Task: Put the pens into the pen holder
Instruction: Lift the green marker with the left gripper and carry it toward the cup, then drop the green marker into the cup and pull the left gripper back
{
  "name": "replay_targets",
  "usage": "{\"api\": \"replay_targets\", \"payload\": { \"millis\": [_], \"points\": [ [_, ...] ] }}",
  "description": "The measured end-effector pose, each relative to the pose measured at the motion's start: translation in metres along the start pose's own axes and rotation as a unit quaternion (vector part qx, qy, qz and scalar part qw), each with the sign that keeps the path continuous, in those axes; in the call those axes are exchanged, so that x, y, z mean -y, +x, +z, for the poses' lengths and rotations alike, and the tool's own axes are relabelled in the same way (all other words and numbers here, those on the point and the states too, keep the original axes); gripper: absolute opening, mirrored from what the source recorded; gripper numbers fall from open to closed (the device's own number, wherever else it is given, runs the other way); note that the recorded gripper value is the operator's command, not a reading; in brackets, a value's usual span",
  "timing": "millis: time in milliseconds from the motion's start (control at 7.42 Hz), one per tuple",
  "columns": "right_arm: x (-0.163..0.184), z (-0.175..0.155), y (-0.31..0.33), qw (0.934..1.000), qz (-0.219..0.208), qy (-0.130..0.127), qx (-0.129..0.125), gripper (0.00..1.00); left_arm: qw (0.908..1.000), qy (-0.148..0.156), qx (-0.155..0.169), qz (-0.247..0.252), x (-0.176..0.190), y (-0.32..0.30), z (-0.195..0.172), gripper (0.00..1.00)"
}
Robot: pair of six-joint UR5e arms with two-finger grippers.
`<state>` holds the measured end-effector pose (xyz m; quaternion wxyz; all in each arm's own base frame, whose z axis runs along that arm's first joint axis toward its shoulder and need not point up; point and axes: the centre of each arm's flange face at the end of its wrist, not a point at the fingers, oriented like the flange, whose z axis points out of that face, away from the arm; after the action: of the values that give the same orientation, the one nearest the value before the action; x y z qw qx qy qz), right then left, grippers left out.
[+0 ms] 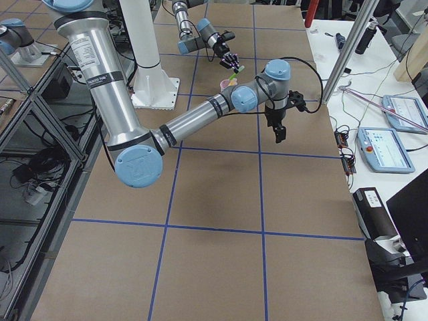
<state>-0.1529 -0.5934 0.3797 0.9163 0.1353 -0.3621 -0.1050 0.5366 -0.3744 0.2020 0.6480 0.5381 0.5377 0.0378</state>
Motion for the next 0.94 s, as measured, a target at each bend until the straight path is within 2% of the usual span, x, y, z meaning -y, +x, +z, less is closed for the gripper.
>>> {"api": "replay_targets", "payload": {
  "millis": [135,270,943],
  "points": [
    [0.0,0.0,0.0005,1.0,0.001,0.0,0.0,1.0,1.0,-0.003,0.001,0.002,-0.004,0.0002,0.0021,0.74],
    [0.0,0.0002,0.0008,1.0,0.002,-0.001,0.0,1.0,1.0,-0.005,0.0,0.002,-0.0065,0.0019,0.0028,1.0],
    [0.0016,-0.0009,0.0067,1.0,0.007,0.0,-0.003,1.0,0.9999,0.0,-0.009,-0.005,-0.0018,0.0076,0.0003,0.99]
  ]
}}
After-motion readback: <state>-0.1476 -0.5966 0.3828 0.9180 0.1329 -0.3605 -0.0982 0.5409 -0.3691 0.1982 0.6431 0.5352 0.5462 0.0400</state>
